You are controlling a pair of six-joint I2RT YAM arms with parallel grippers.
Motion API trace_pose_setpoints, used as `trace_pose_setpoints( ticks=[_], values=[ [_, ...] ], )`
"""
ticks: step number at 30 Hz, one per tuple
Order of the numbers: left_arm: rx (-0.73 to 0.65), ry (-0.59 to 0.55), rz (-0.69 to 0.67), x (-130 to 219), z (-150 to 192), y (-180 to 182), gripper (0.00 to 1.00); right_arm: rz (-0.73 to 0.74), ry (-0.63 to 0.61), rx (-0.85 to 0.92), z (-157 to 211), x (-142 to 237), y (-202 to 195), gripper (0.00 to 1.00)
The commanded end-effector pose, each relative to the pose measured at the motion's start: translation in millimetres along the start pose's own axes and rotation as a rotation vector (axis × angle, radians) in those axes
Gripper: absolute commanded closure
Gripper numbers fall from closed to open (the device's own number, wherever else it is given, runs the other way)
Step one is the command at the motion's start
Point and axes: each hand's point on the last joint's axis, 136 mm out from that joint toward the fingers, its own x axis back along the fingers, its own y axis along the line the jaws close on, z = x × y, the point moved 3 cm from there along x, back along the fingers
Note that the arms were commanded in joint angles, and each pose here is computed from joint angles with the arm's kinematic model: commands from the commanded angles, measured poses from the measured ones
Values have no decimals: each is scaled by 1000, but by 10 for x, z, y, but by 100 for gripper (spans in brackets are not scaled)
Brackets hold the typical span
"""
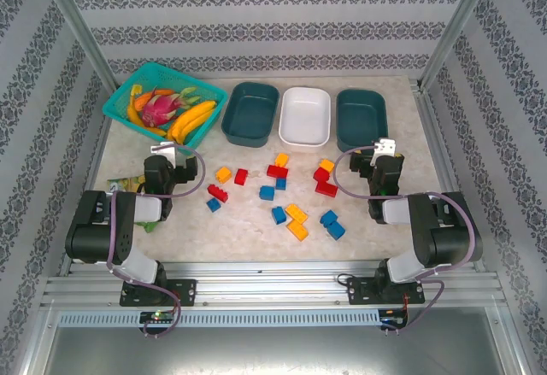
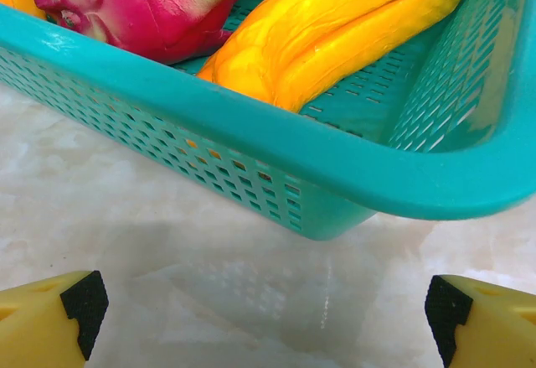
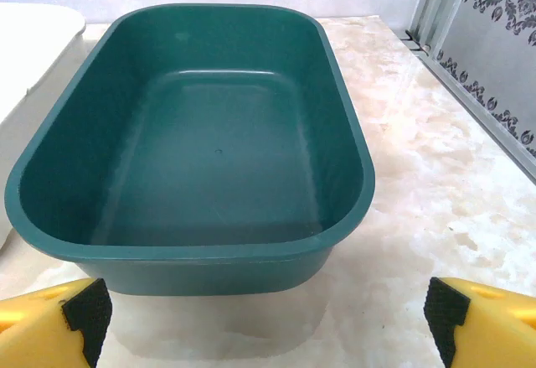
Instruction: Sort the legos into containers by color
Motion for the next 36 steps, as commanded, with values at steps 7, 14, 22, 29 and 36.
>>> trace_pose_setpoints(
  ticks=[7,14,22,29,36],
  values=[
    [-18,-42,7,-10,-95,-41,0,-26,-36,-2,-120,-8,38,2],
    [-18,-41,7,-11,-94,-41,0,-27,-35,0,-122,-9,39,2],
    [-22,6,-8,105,-292,-46,0,-10,-53,20,-214,72,53,2],
    [-20,-7,-114,573,-414,21,0,95,-109,22,-515,357,-25,2],
    [9,-70,-123,1068,-583,12,0,126,-167,31,-984,760,64,2]
  ],
)
